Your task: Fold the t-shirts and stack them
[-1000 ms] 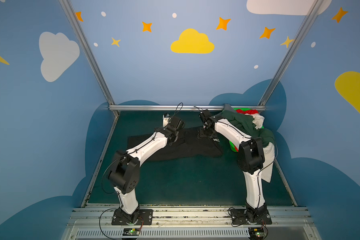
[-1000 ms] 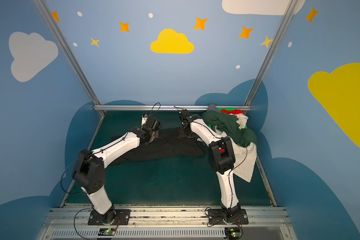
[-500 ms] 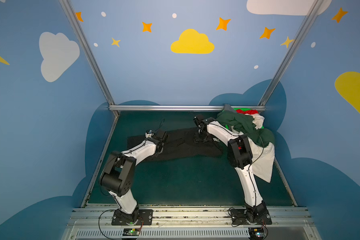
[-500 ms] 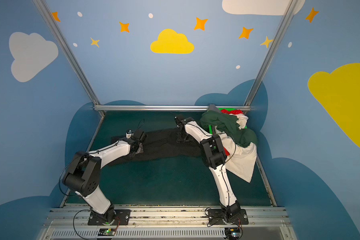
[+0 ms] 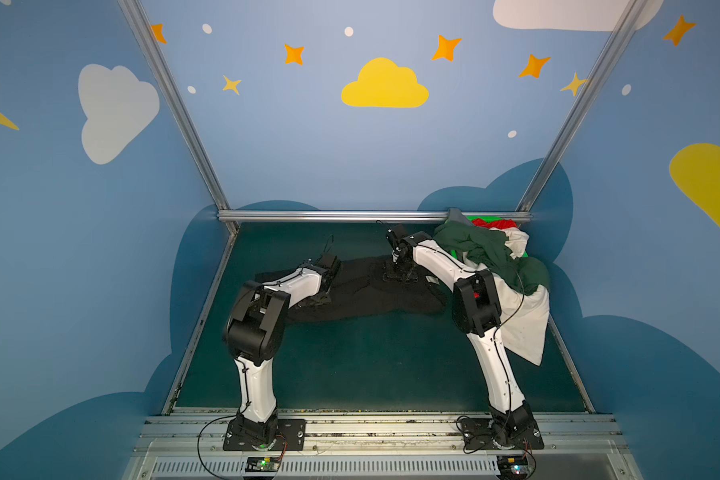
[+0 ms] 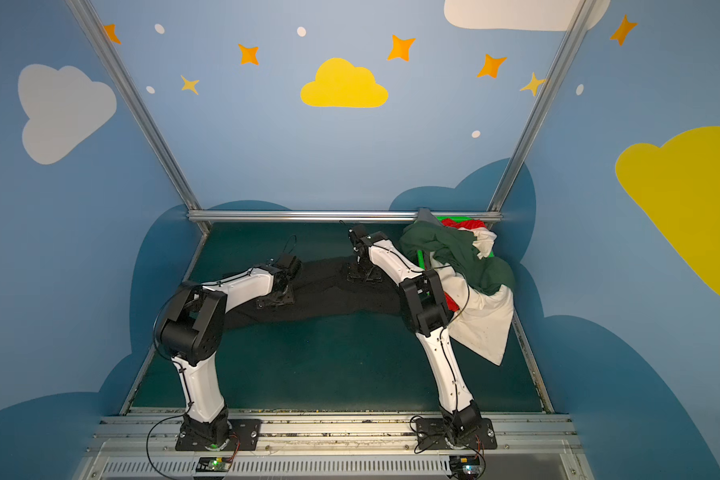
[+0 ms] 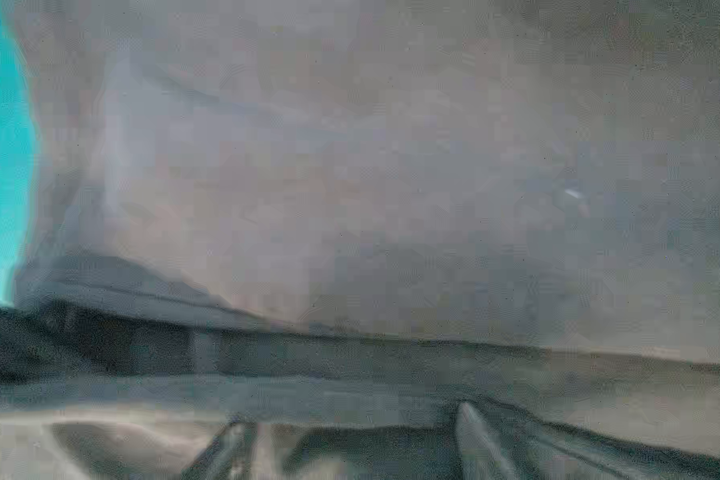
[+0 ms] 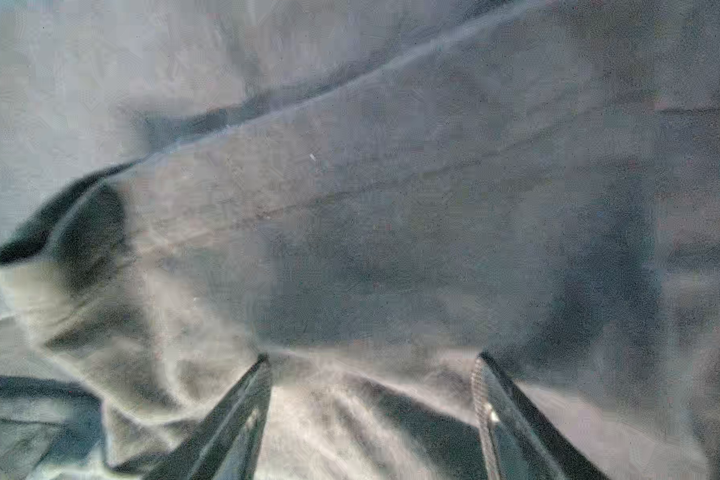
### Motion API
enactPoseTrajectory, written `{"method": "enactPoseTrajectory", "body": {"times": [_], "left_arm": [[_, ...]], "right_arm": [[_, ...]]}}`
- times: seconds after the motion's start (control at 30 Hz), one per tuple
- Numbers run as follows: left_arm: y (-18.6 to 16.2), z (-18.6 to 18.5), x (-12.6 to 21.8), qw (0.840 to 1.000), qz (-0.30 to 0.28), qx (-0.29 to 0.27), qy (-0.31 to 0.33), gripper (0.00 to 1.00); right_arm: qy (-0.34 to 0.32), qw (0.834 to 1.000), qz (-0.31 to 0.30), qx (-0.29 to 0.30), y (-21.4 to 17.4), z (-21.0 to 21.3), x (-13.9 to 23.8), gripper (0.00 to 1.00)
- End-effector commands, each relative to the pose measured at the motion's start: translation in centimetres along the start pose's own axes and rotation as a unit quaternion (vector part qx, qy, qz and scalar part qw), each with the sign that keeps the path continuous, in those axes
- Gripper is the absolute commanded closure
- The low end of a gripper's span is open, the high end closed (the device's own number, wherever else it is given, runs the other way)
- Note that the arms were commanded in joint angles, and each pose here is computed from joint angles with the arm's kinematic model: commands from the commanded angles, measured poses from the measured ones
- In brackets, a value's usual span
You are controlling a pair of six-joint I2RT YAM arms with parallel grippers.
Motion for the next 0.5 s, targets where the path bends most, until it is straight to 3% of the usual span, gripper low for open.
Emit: {"method": "enactPoseTrajectory", "body": {"times": [0.0, 0.17, 0.33, 0.47], "left_arm": [[-2.4, -0.3, -2.1, 0.997, 0.079, -0.022, 0.0, 0.38], [-2.8, -0.2, -1.9, 0.996, 0.091, -0.026, -0.001, 0.64], [-3.8, -0.5, -1.4, 0.995, 0.097, -0.032, -0.009, 0.76], [-5.0, -1.6, -1.7, 0.992, 0.117, -0.034, -0.046, 0.79]], "right_arm": [[0.015, 1.0, 0.013, -0.009, 0.3, 0.0, -0.6, 0.26], [0.027, 0.999, 0.024, -0.009, 0.4, 0.2, -1.3, 0.27], [0.048, 0.998, 0.037, -0.003, 0.4, 0.9, -2.1, 0.32], [0.057, 0.997, 0.044, 0.006, 0.3, 1.8, -2.4, 0.38]]}}
Point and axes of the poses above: each gripper's point midway between its finger pads, its own x axis back along the fingers, its own z axis along the line the jaws close on, y = z × x, the point moved 10 cm from there along x, back along the fingers, and after that the axes turned 14 degrees about -x, right-handed, at the moved point
